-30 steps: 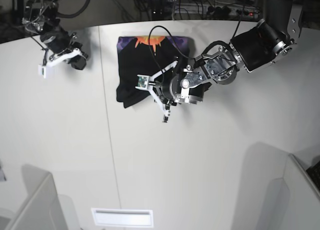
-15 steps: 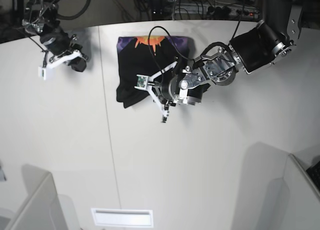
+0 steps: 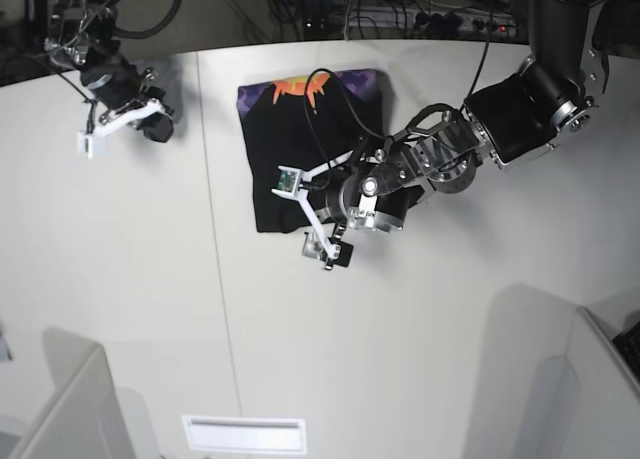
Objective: Fold the T-shirt properly
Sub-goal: 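Grasp the bundle with the left gripper and rotate it to square it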
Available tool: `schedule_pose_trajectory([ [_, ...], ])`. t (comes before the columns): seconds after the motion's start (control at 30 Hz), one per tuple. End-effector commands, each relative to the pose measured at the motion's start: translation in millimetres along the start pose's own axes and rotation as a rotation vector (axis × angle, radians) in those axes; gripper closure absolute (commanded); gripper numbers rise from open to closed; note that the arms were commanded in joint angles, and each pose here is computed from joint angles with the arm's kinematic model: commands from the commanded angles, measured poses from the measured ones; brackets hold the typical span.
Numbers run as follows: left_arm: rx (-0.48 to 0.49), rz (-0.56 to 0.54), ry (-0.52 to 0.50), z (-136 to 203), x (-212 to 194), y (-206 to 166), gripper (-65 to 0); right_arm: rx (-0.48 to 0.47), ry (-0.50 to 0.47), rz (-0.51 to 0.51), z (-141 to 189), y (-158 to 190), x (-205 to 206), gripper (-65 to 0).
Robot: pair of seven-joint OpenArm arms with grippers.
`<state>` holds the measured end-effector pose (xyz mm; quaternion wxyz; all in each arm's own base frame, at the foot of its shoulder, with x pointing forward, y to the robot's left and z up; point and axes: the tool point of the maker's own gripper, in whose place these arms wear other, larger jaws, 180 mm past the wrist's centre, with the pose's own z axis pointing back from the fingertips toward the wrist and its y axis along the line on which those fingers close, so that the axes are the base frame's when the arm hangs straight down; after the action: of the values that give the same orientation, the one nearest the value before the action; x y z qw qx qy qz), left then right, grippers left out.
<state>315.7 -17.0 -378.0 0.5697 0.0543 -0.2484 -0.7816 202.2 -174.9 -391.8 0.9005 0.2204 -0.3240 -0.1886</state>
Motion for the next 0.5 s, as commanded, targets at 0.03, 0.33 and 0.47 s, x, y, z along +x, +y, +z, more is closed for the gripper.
schedule_pose_trajectory([
  [0.03, 0.093, 0.001, -0.054, 20, 15, 31, -57.4, 0.015, -0.025, 0.015, 3, 4, 7, 0.0],
  [0.33, 0.392, 0.358, -0.256, 96, 16, 84, -56.4, 0.001, -0.065, 0.108, 15, 15, 19, 0.0],
  [0.47, 0.429, 0.477, -0.246, 107, -9, 70, -31.3, -0.067, -0.086, 0.220, 26, 15, 25, 0.0],
])
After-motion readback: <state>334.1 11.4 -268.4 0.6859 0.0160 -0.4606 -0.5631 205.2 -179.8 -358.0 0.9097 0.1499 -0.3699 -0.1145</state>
